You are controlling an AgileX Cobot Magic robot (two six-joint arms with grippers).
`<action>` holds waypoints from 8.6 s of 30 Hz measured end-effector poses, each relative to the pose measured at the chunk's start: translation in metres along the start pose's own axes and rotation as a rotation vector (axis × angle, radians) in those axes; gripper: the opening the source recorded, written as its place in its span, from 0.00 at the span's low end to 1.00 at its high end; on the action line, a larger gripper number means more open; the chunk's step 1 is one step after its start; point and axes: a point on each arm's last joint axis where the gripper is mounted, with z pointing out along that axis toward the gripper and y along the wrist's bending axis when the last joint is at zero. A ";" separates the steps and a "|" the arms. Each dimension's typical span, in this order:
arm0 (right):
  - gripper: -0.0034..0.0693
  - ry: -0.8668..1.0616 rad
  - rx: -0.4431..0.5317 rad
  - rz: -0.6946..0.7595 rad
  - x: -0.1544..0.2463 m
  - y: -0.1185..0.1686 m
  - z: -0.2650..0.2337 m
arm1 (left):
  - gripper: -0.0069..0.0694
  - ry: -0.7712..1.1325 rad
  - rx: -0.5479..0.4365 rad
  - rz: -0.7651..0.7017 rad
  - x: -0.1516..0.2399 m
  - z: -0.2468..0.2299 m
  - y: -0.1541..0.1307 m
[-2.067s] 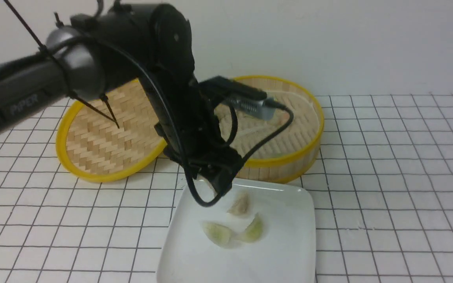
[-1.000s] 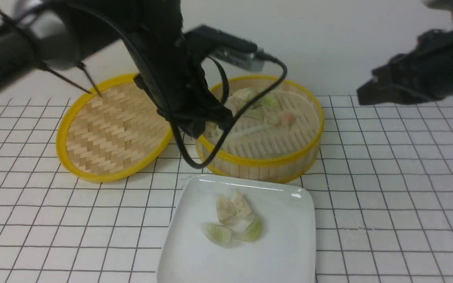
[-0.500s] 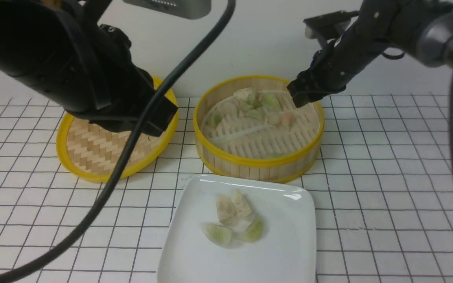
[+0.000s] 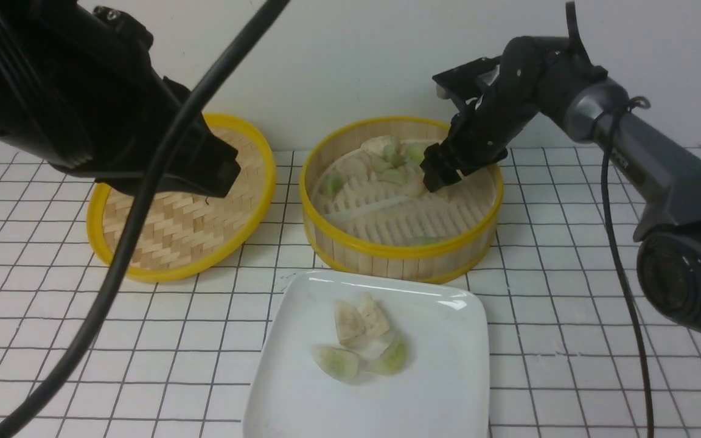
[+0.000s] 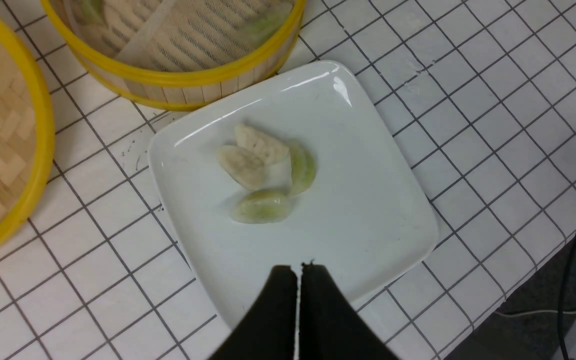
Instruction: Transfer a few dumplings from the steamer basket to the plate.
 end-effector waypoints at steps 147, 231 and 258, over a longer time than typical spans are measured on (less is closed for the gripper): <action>0.03 -0.378 -0.091 0.079 0.163 0.153 -0.381 | 0.08 -0.039 0.013 0.068 0.005 -0.015 -0.005; 0.03 -1.284 -0.042 0.289 0.393 0.136 -0.373 | 0.08 -0.588 -0.591 -0.140 0.312 0.086 0.052; 0.03 -1.265 -0.044 0.197 0.393 0.141 -0.372 | 0.08 -0.586 -0.591 -0.141 0.312 0.086 0.052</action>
